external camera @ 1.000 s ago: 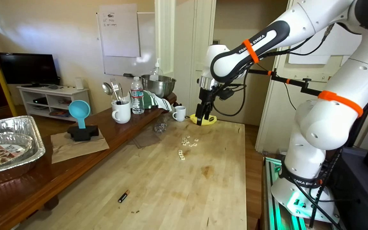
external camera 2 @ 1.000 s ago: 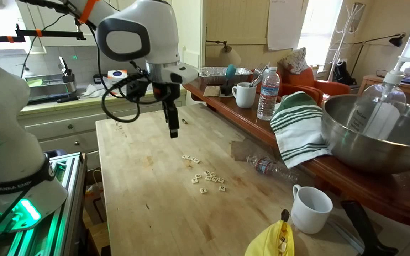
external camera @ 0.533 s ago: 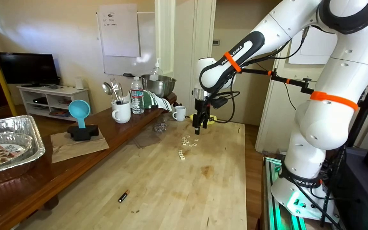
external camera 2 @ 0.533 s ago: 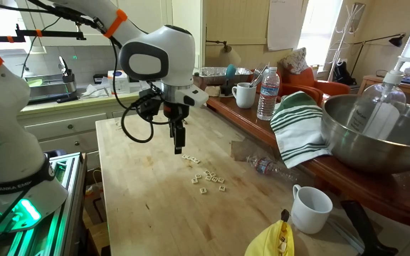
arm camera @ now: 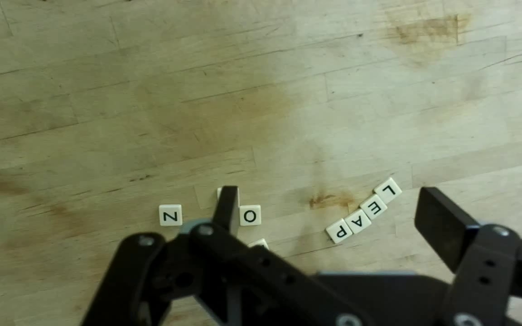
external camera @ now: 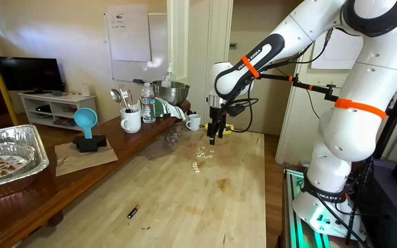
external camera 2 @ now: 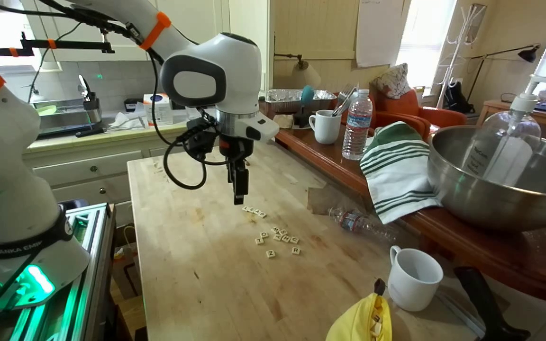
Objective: Add a new tile to the end of the word
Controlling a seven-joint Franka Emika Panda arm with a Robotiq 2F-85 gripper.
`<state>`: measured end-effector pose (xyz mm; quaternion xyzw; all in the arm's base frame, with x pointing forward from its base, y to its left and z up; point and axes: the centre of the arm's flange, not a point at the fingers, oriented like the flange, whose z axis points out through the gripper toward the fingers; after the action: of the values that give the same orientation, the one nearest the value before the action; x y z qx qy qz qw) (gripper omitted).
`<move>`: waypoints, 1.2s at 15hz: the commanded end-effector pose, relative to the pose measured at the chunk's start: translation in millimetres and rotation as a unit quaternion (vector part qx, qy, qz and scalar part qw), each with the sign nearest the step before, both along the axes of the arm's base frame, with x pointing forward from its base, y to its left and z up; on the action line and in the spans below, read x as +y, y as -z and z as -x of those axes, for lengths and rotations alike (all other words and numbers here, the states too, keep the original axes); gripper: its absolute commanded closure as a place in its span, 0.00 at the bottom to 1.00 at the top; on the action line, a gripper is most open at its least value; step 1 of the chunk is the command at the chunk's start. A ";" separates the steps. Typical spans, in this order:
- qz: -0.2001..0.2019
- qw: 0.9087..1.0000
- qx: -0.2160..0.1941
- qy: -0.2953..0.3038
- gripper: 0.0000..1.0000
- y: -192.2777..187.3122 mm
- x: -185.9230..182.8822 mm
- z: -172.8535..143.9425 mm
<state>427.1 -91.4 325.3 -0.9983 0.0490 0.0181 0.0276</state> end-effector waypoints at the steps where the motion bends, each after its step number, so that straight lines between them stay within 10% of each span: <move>1: -0.003 1.000 -0.017 -0.016 0.00 5.7 -3.4 -9.1; 8: 0.004 0.986 -0.116 -0.120 0.00 27.8 -13.8 -41.2; 18: -0.011 0.981 -0.113 -0.160 0.00 57.4 -10.6 -53.3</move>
<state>480.5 -102.1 267.8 -0.9884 -0.1151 -0.0901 0.0407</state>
